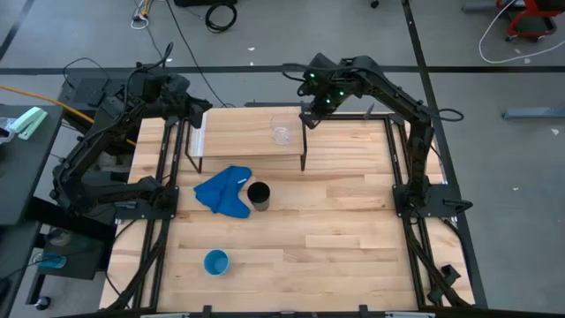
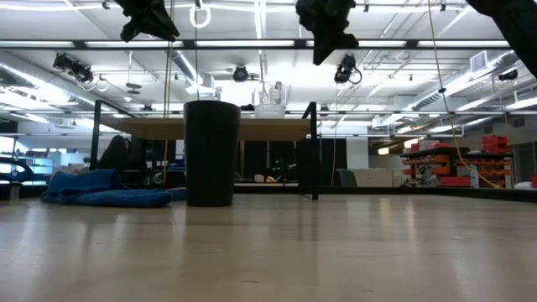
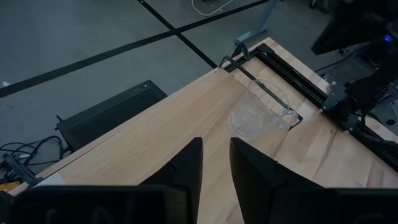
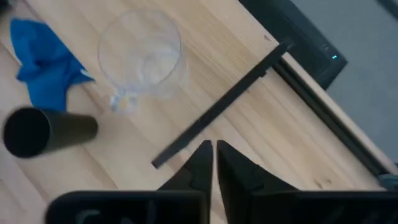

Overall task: Stack small to large cups/mugs on shelf
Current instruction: Put the transparent mug on the shelf

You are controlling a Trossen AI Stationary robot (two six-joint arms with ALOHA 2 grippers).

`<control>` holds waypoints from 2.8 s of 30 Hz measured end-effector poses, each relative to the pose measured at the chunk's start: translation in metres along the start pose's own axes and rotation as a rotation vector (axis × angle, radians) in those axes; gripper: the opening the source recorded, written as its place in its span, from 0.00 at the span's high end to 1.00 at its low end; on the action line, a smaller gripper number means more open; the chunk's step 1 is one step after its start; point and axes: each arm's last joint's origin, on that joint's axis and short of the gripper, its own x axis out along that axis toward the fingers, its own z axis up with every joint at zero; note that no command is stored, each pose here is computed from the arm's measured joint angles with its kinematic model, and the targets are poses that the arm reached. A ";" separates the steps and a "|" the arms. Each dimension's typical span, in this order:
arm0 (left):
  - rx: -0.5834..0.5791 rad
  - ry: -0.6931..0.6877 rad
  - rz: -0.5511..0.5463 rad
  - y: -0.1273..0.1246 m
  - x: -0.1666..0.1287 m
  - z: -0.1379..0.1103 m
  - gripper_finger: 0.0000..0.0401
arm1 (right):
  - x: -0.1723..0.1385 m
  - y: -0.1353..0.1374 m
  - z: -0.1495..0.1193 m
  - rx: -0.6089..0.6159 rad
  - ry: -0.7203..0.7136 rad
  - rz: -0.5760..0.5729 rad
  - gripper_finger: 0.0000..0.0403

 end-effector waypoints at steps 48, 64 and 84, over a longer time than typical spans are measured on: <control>-0.009 0.001 0.000 0.000 0.000 0.000 0.79 | 0.093 0.050 -0.053 -0.023 -0.343 0.145 1.00; -0.010 0.000 0.000 0.000 0.000 0.000 0.78 | 0.094 0.053 -0.047 -0.024 -0.402 0.177 1.00; -0.029 0.000 0.000 0.000 0.000 0.000 0.79 | 0.078 0.040 -0.042 -0.001 -0.459 0.176 1.00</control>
